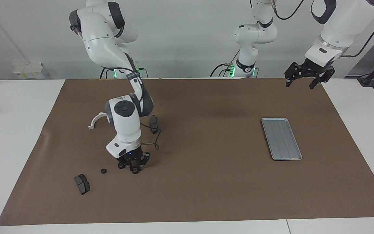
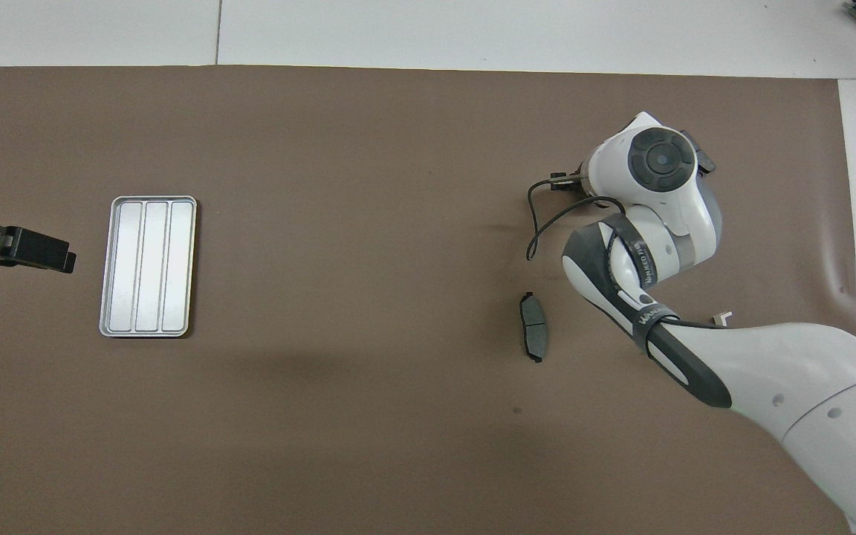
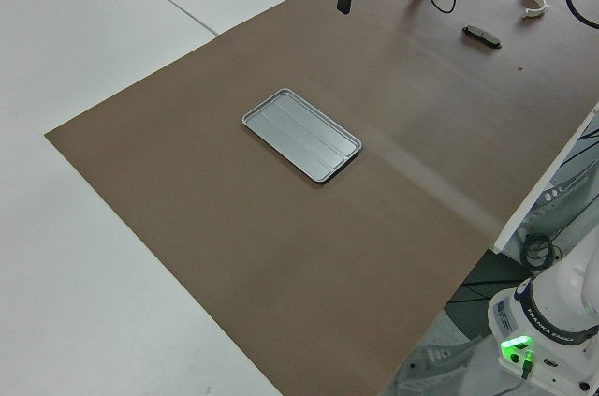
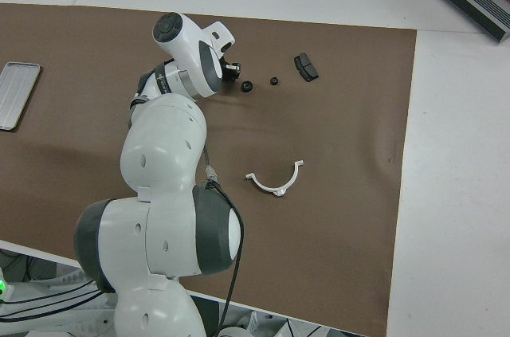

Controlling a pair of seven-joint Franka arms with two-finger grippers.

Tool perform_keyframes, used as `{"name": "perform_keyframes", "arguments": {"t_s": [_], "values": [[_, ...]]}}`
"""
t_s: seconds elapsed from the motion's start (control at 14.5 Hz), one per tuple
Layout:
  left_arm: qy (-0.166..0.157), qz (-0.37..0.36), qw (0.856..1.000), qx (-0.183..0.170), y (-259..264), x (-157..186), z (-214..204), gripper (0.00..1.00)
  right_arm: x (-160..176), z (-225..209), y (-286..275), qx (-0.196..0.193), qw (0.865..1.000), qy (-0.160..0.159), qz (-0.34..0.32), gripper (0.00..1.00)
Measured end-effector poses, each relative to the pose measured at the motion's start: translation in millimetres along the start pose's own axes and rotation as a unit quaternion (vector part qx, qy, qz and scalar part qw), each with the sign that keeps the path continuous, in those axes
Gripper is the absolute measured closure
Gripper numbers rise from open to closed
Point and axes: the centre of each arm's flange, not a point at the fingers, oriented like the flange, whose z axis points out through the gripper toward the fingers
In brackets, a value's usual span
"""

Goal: Place bearing gear from tray to pile
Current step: 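Carry the gear with the right gripper to the gear pile near the grey pad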

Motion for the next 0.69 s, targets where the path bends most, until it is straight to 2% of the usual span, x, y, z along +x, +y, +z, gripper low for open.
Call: {"name": "perform_keyframes", "arguments": {"t_s": [0.14, 0.34, 0.69], "values": [[0.000, 0.000, 1.000, 0.000, 0, 0, 0, 0.00, 7, 3, 45, -0.003, 1.000, 0.011, -0.005, 0.65], [0.000, 0.000, 1.000, 0.000, 0, 0, 0, 0.00, 12, 5, 82, -0.005, 1.000, 0.027, -0.004, 0.65], [0.000, 0.000, 1.000, 0.000, 0, 0, 0, 0.00, 14, 5, 88, -0.002, 0.999, 0.035, -0.003, 0.65]]}}
